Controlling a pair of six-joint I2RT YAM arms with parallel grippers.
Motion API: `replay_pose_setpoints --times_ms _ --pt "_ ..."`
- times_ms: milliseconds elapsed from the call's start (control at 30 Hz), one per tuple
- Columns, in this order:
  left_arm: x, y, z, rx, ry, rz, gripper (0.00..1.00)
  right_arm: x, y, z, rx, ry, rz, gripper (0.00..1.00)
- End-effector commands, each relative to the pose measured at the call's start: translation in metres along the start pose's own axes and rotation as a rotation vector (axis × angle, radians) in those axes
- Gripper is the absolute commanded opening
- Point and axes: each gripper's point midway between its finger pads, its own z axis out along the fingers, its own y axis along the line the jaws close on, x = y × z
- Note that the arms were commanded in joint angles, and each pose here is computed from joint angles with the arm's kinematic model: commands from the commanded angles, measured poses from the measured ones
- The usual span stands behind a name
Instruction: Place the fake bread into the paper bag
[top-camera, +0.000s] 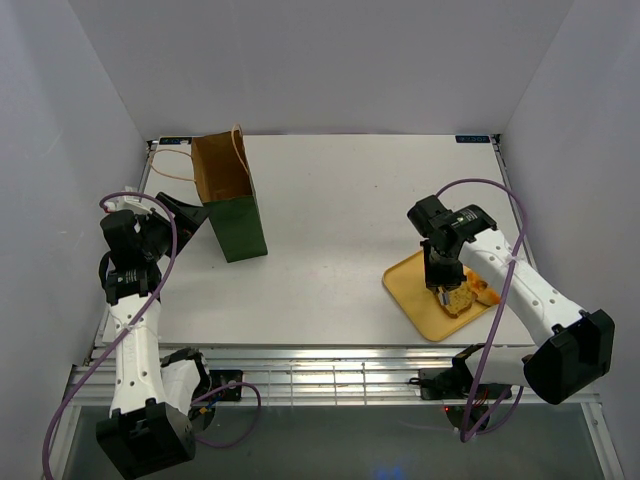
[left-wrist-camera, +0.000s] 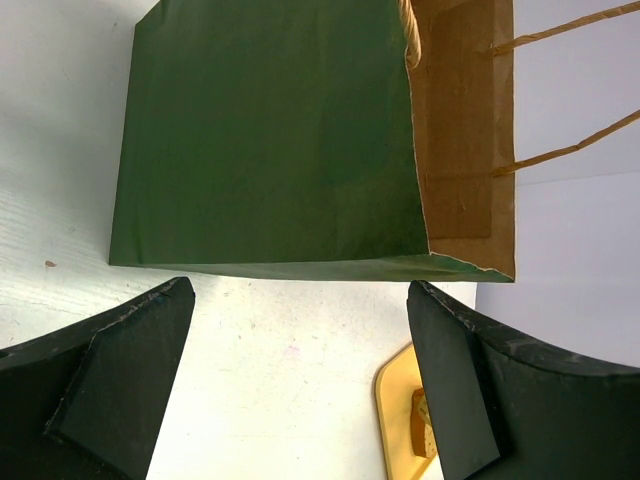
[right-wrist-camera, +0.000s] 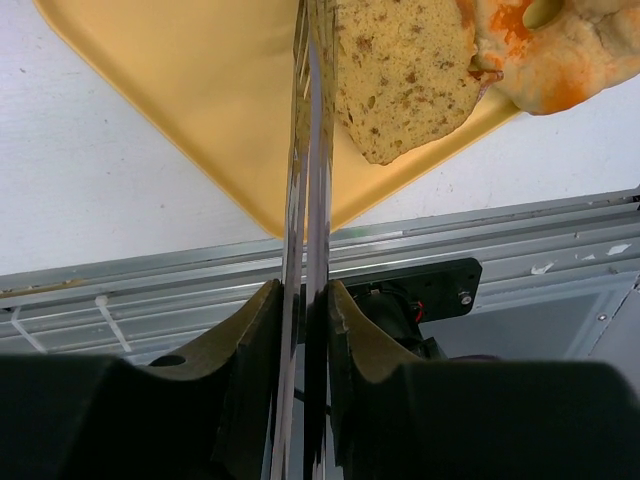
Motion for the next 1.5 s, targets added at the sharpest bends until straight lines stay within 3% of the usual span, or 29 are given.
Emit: replay_pose_setpoints --times_ms 0,300,700,1033,1233,1467 --pt "0.000 -0.006 -0.005 0.023 -0.007 0.020 0.98 -0.008 0.004 -0.017 -0.039 -0.053 0.023 0.08" --pt "0.001 -0.013 -0.017 0.023 -0.018 0.015 0.98 -0.013 -0.002 -0.022 -0.027 -0.095 0.027 0.08" --pt "0.009 -0.014 -0.042 -0.021 -0.029 -0.022 0.98 -0.034 -0.009 -0.026 -0.019 -0.251 0.003 0.08" --pt "-0.005 -0.004 -0.054 -0.135 -0.086 -0.001 0.98 -0.062 0.028 -0.031 -0.194 -0.331 -0.044 0.08" --pt "-0.023 -0.007 -0.056 -0.176 -0.122 0.036 0.98 -0.069 0.030 -0.033 -0.195 -0.362 -0.059 0.08" --pt "-0.029 -0.014 -0.054 -0.165 -0.119 0.025 0.98 -0.077 0.034 -0.064 -0.273 -0.434 -0.077 0.08"
